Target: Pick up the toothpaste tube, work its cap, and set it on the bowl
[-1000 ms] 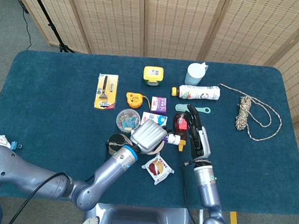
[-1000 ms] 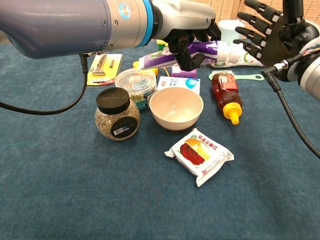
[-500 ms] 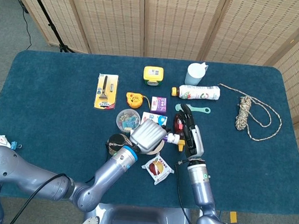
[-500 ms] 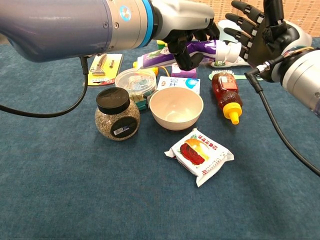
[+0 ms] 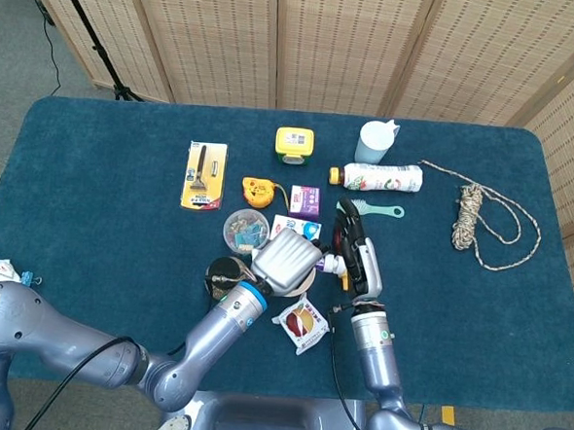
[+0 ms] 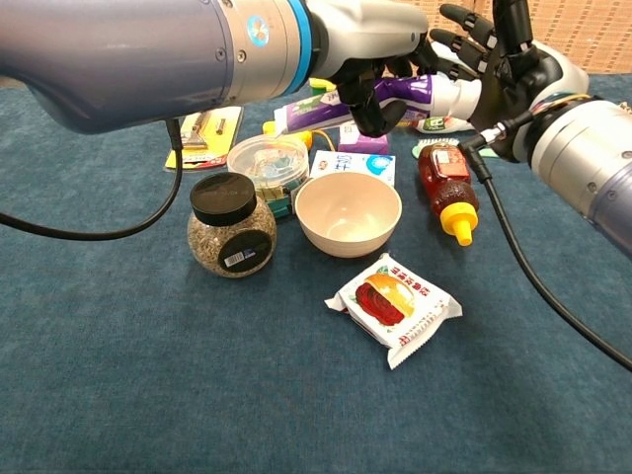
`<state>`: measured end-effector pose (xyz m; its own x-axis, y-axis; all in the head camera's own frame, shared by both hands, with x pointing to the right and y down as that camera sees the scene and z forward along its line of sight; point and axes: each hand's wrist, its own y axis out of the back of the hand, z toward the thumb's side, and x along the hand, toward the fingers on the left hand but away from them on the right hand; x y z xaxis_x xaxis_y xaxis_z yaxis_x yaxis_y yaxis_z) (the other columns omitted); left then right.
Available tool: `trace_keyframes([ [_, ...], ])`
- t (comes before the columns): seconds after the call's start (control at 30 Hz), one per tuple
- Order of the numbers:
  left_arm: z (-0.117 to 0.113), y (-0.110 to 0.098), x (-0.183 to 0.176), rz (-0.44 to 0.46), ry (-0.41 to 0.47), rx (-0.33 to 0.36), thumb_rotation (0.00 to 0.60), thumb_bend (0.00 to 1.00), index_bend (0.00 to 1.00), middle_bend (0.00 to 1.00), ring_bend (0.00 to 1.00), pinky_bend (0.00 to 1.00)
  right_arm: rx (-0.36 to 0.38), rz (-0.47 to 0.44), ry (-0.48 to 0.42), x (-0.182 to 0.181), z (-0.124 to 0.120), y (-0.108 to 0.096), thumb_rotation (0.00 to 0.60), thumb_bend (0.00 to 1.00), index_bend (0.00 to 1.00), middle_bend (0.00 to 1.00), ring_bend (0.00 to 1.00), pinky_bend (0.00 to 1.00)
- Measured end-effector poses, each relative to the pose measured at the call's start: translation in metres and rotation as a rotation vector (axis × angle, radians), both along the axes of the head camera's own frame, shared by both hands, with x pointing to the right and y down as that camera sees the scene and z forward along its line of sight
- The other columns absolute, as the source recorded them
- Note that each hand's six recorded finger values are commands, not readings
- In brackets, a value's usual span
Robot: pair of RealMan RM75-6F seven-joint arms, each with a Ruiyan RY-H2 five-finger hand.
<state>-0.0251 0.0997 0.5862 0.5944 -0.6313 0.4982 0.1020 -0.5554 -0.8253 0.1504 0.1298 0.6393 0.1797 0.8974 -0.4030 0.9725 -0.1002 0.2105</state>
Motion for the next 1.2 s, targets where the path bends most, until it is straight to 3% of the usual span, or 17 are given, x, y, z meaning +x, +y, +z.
trace_keyframes([
  [1.2, 0.005, 0.005, 0.013, -0.023, -0.024, 0.005, 0.6, 1.0, 0.53, 0.46, 0.54, 0.66, 0.002, -0.047, 0.026, -0.01, 0.002, -0.002, 0.157, 0.0, 0.0, 0.0, 0.0, 0.0],
])
